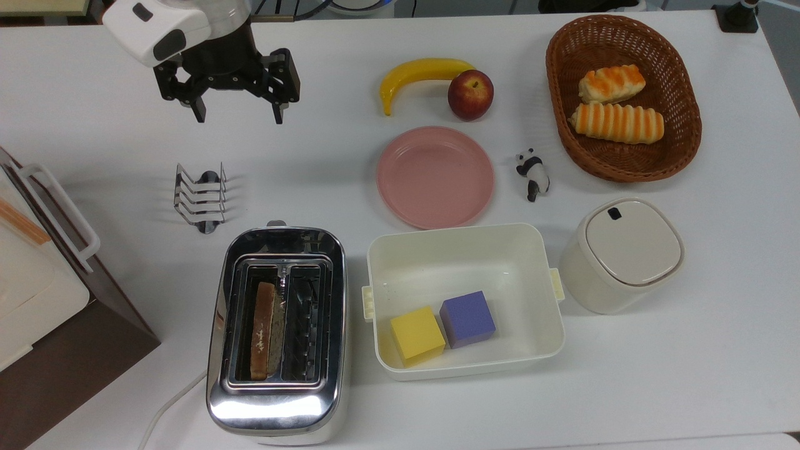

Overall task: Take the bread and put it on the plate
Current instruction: 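Move the open gripper over the toaster slot holding the bread slice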

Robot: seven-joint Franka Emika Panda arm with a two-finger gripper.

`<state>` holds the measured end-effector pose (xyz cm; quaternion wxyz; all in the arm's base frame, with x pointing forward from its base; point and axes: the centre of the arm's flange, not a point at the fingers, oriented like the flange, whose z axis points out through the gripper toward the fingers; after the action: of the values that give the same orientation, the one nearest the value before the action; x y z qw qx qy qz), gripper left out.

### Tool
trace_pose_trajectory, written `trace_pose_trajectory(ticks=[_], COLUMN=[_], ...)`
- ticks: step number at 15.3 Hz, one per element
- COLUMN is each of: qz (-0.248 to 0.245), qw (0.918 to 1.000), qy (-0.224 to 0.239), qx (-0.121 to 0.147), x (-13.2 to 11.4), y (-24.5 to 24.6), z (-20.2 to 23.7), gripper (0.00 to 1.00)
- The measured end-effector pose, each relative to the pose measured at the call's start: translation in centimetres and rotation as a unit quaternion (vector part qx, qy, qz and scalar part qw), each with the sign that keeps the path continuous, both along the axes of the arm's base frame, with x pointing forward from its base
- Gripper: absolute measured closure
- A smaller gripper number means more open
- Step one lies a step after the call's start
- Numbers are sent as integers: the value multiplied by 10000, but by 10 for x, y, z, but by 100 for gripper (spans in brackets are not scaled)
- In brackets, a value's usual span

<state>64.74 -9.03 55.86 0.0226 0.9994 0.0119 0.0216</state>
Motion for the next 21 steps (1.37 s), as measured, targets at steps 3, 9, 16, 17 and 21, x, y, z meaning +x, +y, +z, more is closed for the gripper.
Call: trace_pose_trajectory(ticks=[3, 9, 16, 17, 21], qz=[-15, -34, -24, -14, -126], qw=[10000, 10000, 9999, 9998, 9974], qy=[7, 8, -130, -190, -714], qx=[-4, -7, -22, -26, -52], x=[0, 0, 3, 4, 22], y=[0, -2, -1, -1, 5], z=[0, 0, 2, 2, -1], gripper=[0, 0, 0, 0, 0])
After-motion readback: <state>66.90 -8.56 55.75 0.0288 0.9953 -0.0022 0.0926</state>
